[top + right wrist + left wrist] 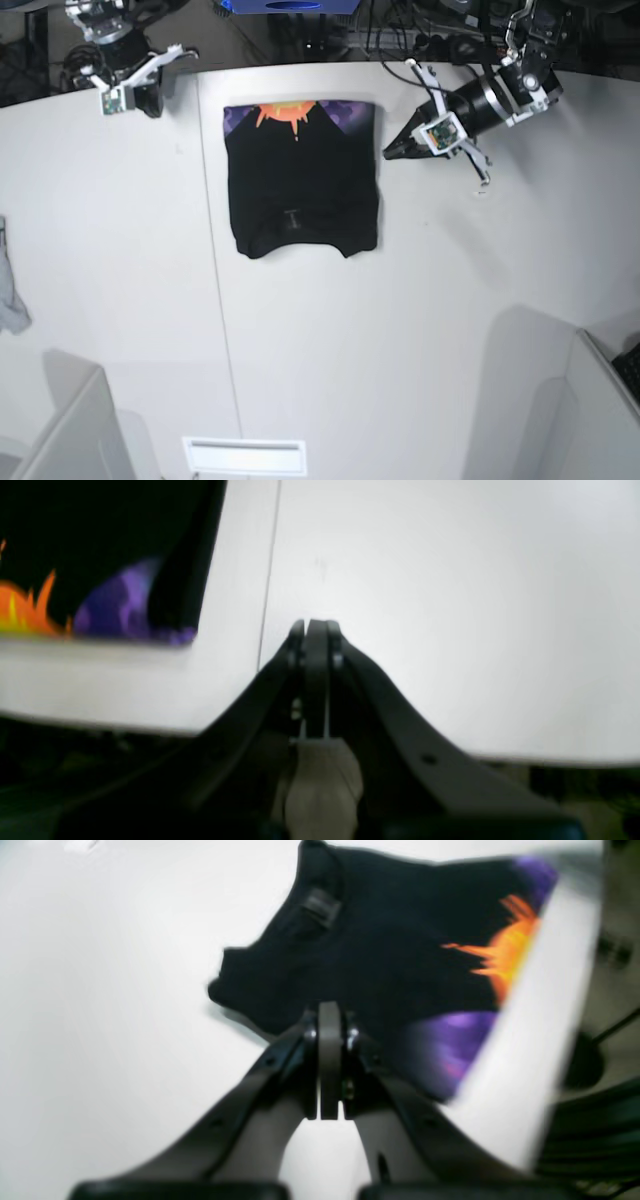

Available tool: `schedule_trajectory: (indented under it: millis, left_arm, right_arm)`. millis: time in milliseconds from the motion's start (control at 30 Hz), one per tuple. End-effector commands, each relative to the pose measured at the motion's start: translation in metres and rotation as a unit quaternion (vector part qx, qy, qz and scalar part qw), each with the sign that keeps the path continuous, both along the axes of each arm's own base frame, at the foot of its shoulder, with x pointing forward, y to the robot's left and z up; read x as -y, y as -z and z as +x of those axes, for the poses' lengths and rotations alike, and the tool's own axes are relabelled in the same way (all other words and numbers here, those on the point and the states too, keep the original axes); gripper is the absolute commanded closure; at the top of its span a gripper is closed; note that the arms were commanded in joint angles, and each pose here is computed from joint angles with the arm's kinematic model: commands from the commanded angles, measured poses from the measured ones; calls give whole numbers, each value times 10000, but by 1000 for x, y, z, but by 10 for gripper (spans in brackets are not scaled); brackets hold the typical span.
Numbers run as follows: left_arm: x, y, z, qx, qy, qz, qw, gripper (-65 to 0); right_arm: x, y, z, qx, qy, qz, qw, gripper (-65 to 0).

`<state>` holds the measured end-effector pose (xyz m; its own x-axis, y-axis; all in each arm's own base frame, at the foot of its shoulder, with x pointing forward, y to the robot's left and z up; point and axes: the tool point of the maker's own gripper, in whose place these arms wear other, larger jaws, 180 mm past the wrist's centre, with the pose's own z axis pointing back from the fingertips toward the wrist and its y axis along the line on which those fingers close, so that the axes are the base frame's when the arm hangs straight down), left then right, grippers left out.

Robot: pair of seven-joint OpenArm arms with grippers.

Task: Fold the T-shirt properly

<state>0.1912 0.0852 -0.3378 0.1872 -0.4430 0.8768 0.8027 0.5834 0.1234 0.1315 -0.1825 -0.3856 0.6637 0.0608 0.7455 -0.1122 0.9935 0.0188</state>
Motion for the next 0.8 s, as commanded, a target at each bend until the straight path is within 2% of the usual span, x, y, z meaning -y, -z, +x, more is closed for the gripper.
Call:
schedule_trajectory:
  millis: [0, 133, 233, 333, 433, 600, 700, 767]
  left_arm:
    - [-5, -6, -6, 16, -74, -131, 9999, 0]
    - [-23, 14, -45, -560, -298, 31, 9980, 0]
    - [-27, 28, -83, -1095, -358, 97, 9933, 0]
    - [-29, 44, -124, -1695, -382, 116, 9847, 0]
    - [-38, 61, -153, -2178, -487, 213, 9745, 0]
    - [-64, 113, -200, -3108, -917, 394, 9452, 0]
    - [-69, 144, -221, -3584, -1075, 440, 9263, 0]
    - [-74, 161, -226, -3772, -1129, 489, 9179, 0]
  right_arm:
    - [2, -8, -2, 138, -31, -12, 9999, 0]
    - [2, 0, -29, -215, -43, -19, 9998, 0]
    - [-3, 10, -59, -686, -62, 30, 9976, 0]
    - [-24, 25, -94, -1418, -315, 201, 9892, 0]
    - [-36, 36, -117, -1948, -449, 287, 9794, 0]
    - [-47, 63, -148, -2686, -591, 428, 9605, 0]
    - [-55, 88, -162, -3026, -874, 528, 9476, 0]
    - [-59, 104, -172, -3249, -981, 586, 9388, 0]
